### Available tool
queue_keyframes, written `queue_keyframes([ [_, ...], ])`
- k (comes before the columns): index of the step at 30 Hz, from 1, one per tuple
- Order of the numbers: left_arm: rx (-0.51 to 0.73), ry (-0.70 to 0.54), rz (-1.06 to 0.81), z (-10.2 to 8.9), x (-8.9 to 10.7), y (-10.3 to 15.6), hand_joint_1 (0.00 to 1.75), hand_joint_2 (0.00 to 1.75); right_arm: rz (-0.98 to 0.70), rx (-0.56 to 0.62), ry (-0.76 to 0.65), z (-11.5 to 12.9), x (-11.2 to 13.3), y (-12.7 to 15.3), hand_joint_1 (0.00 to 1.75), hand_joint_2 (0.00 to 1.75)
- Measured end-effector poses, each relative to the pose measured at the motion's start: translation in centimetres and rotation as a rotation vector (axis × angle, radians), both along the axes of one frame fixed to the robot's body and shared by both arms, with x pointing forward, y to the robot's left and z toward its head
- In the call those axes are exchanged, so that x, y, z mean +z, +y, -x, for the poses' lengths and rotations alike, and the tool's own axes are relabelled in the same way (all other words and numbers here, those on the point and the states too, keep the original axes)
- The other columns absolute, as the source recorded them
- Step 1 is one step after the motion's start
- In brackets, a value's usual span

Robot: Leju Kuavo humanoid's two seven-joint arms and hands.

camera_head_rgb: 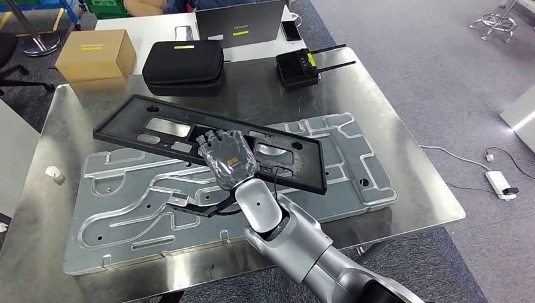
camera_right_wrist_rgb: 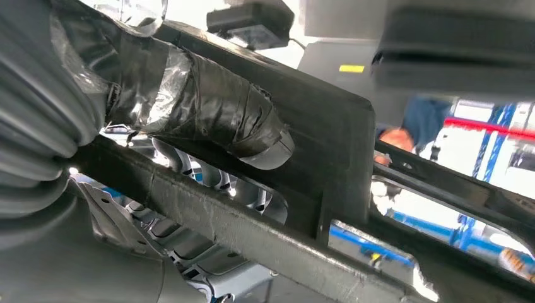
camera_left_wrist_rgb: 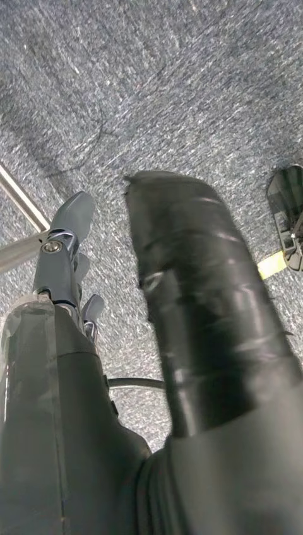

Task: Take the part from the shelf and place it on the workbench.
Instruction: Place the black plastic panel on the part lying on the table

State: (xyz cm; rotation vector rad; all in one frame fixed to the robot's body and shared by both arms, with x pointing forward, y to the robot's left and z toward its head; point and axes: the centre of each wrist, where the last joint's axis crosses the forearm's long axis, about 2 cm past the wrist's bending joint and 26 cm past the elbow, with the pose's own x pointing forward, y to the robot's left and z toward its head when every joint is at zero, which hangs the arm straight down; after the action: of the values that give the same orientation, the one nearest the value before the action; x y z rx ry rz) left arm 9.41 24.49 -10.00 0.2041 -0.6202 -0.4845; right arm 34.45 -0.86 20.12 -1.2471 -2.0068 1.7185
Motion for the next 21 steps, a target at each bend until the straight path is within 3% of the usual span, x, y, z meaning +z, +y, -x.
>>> queue_keyframes([
  [12, -0.018, 0.001, -0.002, -0.2, 0.1, -0.3, 0.0, 0.0, 0.131, -0.047, 0.102, -0.2, -3.5, -0.8, 1.53, 1.75],
  [15, -0.017, 0.001, -0.004, -0.2, 0.1, -0.3, 0.0, 0.0, 0.143, -0.042, 0.115, -0.2, -3.7, -0.8, 1.4, 1.75],
  [19, -0.018, 0.004, -0.005, -0.1, 0.0, -0.2, 0.0, 0.0, 0.166, -0.031, 0.137, 0.0, -4.4, -1.1, 0.17, 1.75],
  [21, -0.018, 0.002, -0.006, -0.1, 0.0, -0.2, 0.0, 0.0, 0.173, -0.023, 0.142, 0.0, -4.5, -1.0, 0.02, 1.75],
])
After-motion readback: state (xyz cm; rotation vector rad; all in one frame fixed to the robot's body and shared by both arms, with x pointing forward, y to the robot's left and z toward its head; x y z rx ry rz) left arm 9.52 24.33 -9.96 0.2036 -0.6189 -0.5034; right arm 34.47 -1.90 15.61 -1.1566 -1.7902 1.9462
